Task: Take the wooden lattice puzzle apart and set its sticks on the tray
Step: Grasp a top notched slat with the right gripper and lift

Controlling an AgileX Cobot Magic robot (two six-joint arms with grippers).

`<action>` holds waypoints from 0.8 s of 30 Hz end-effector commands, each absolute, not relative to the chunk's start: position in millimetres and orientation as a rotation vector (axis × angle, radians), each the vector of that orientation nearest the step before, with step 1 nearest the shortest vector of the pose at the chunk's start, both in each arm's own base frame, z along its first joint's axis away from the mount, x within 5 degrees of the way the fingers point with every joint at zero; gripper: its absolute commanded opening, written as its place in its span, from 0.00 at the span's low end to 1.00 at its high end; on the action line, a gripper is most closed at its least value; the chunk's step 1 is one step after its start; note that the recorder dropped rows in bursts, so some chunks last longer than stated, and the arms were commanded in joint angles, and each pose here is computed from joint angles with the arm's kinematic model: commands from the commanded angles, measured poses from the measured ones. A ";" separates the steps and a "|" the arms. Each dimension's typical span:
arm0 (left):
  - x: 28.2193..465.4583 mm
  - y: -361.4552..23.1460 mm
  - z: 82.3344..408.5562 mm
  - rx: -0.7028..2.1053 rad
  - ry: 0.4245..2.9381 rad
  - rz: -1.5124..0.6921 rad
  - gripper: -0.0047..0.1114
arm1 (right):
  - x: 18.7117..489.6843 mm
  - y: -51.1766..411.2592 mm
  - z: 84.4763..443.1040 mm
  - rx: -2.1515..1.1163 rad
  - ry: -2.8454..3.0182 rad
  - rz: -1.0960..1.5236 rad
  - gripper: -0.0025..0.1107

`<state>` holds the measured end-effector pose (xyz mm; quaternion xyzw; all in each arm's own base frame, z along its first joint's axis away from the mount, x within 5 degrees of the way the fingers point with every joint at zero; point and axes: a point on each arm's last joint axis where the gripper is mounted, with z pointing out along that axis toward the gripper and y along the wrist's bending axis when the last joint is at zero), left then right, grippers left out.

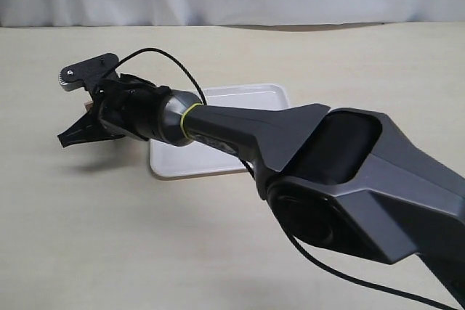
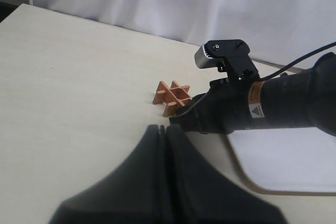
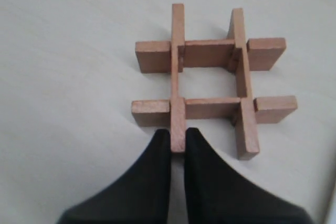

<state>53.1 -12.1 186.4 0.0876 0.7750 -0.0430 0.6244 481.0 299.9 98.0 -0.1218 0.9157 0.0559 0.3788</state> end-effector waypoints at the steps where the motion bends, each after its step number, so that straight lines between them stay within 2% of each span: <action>1: 53.4 -11.4 186.3 0.193 1.771 -0.088 0.04 | 477.7 301.4 126.6 -0.306 2.321 0.134 0.06; 14: 53.4 -11.4 186.3 0.193 1.771 -0.088 0.04 | 457.5 311.6 188.3 -0.384 2.285 0.101 0.06; 24: 53.4 -11.4 186.3 0.193 1.771 -0.088 0.04 | 450.4 270.4 202.1 -0.595 2.487 -0.108 0.06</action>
